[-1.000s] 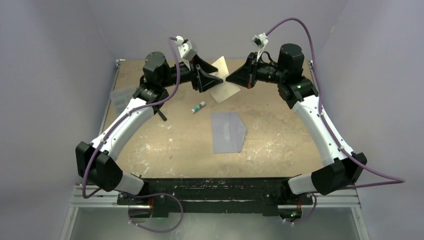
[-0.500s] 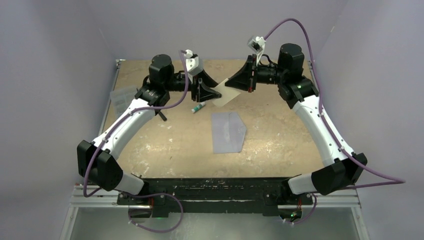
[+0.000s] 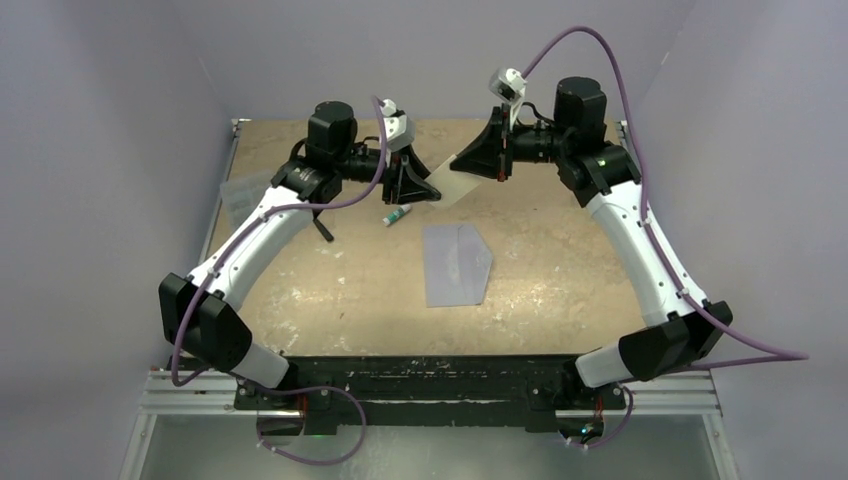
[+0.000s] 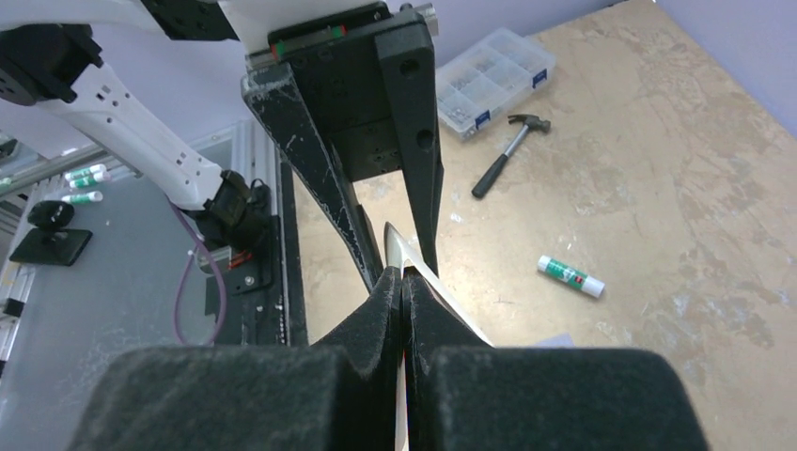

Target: Place the letter into the envelope and seal it

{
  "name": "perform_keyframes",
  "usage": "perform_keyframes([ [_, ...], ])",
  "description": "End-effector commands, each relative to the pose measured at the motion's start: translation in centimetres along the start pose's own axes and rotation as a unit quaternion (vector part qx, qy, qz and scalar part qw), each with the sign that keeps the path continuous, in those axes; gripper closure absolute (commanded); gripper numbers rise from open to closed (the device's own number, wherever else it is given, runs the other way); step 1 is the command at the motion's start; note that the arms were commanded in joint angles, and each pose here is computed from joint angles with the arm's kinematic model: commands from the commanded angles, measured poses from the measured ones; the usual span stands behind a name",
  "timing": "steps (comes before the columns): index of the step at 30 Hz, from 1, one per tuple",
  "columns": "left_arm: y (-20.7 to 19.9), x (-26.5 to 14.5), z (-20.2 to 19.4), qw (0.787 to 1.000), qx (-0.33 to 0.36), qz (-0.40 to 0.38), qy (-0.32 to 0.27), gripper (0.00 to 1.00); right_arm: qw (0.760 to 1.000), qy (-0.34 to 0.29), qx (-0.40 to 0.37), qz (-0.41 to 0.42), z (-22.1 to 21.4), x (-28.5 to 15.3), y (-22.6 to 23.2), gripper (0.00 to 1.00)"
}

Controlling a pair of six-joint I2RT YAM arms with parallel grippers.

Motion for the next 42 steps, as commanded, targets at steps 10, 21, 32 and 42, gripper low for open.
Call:
perform_keyframes([
  [10, -0.1, -0.2, 0.4, 0.999, -0.017, -0.030, 0.012, 0.99, 1.000, 0.004, -0.031, -0.003, 0.3, -0.2, 0.5, 1.00],
  [21, 1.2, -1.2, 2.7, 0.999, -0.020, 0.022, -0.017, 1.00, 0.983, -0.128, 0.022, -0.127, 5.6, -2.5, 1.3, 0.44],
  [32, 0.0, -2.9, 11.0, 0.978, -0.081, 0.042, -0.187, 1.00, 0.917, -0.349, 0.128, -0.143, 7.0, -5.5, 3.7, 0.10],
  [42, -1.1, -3.9, 15.3, 0.947, -0.195, 0.047, -0.250, 1.00, 0.898, -0.394, 0.191, -0.046, 9.2, -4.1, 3.6, 0.11],
])
Point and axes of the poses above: each gripper's point midway between its finger pads, its own x axis out along the fingers, its own y axis along the line the jaws close on, z = x × y, the point moved 4 cm from there along -x, back along the fingers, and after that the axes turned 5 degrees about -x, right-handed, at the moved point
